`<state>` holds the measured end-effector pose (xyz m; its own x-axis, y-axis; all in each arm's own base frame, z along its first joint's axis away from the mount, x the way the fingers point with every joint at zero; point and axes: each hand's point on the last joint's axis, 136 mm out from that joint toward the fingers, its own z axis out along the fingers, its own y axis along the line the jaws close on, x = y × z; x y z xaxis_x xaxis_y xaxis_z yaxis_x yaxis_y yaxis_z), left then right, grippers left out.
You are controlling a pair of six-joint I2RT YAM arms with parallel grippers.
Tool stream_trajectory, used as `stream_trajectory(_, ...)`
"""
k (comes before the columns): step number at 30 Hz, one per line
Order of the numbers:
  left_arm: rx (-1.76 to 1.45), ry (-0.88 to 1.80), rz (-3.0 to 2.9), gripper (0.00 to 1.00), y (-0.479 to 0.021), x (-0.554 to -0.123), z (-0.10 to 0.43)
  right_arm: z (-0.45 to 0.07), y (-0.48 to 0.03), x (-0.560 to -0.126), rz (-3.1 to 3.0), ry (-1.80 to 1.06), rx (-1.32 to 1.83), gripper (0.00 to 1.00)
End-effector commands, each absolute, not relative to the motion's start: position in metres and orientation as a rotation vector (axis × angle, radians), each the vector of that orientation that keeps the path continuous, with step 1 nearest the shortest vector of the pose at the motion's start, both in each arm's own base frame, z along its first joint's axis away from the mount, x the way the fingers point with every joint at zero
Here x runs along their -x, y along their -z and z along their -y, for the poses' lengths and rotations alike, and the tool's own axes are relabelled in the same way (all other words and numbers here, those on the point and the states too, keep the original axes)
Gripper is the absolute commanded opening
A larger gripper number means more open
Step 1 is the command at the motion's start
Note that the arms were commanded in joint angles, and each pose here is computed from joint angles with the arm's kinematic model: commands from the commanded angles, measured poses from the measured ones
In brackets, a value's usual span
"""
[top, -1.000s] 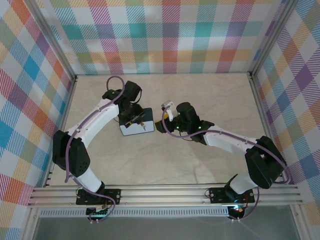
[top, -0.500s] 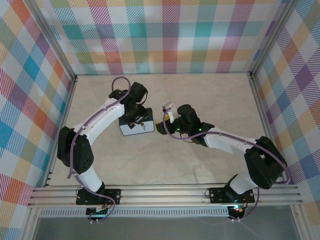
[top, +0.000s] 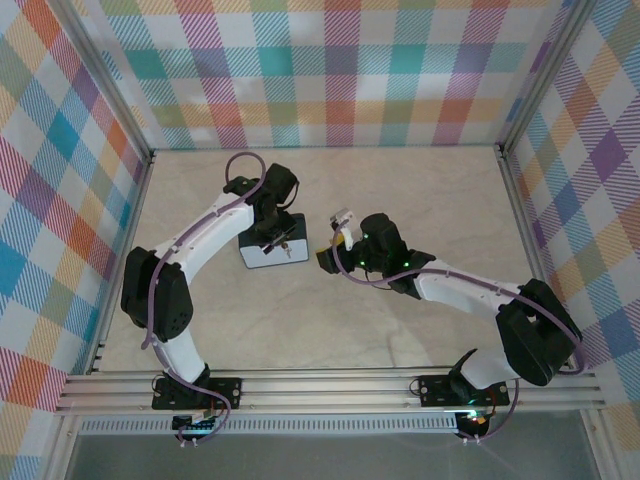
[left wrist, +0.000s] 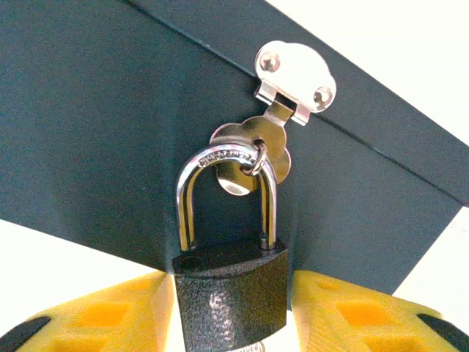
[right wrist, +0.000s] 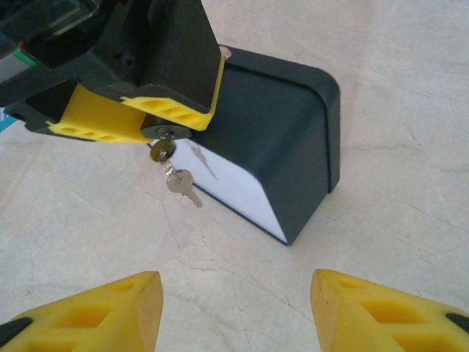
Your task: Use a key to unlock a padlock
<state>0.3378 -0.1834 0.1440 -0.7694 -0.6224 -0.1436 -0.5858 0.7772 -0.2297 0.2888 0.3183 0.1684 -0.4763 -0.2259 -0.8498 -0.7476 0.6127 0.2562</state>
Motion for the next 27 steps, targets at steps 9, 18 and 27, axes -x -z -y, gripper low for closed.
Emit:
stream_trajectory(9,0.915,0.323,-2.765,0.25,-0.161,-0.336,0.192,-0.335,-0.163,-0.278,-1.911,-0.764,0.921,0.52)
stream_trajectory(18,0.876,0.51,-2.8,0.12,-0.182,-0.326,0.209,-0.354,-0.181,-0.277,-1.521,-0.415,1.162,0.48)
stream_trajectory(27,0.868,0.608,-2.817,0.12,-0.194,-0.312,0.214,-0.37,-0.193,-0.286,-1.206,-0.209,1.277,0.44)
